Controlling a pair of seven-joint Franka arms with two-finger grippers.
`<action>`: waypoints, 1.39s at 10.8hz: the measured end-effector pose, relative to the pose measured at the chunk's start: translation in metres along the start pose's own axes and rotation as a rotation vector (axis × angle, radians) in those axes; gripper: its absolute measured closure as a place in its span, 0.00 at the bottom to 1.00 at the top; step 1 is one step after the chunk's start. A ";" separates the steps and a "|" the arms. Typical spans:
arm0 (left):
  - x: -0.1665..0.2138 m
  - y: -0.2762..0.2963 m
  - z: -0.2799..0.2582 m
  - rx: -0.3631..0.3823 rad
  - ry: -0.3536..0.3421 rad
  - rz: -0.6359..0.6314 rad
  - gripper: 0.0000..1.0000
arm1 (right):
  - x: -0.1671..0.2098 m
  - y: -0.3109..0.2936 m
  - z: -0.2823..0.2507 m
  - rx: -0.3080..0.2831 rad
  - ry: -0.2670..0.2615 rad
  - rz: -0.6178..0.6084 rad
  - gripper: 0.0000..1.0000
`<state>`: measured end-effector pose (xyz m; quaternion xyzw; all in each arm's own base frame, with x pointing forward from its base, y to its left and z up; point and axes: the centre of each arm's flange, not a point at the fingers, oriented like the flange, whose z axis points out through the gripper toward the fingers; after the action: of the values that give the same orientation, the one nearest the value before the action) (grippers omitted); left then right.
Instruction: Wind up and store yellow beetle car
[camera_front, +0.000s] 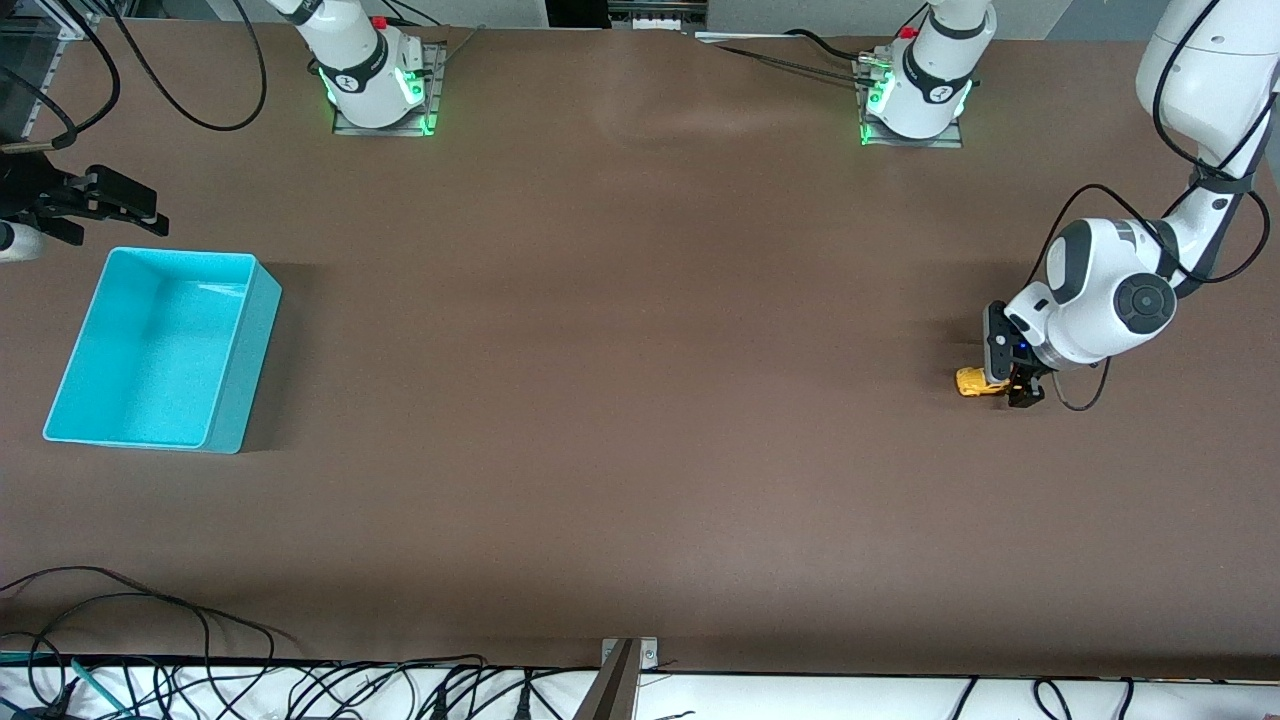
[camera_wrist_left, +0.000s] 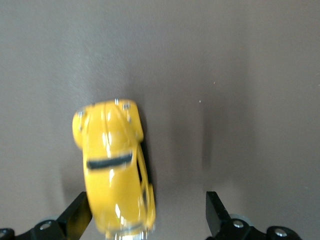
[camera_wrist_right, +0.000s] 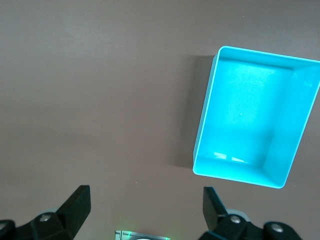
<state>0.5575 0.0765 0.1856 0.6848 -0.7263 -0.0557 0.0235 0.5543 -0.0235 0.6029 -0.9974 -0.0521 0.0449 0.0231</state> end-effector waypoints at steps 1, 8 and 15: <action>0.005 -0.008 -0.016 -0.015 -0.005 0.012 0.00 | 0.000 0.000 0.000 0.000 0.000 0.000 0.00; 0.058 -0.039 -0.078 -0.036 -0.005 0.070 0.00 | 0.000 -0.002 0.000 0.001 0.000 -0.004 0.00; 0.082 -0.046 -0.100 -0.060 -0.004 0.028 0.00 | 0.000 -0.003 0.000 0.001 0.000 -0.006 0.00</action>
<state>0.6090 -0.0124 0.2758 0.6735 -0.7337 -0.0786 0.0433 0.5544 -0.0206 0.6028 -0.9972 -0.0552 0.0450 0.0237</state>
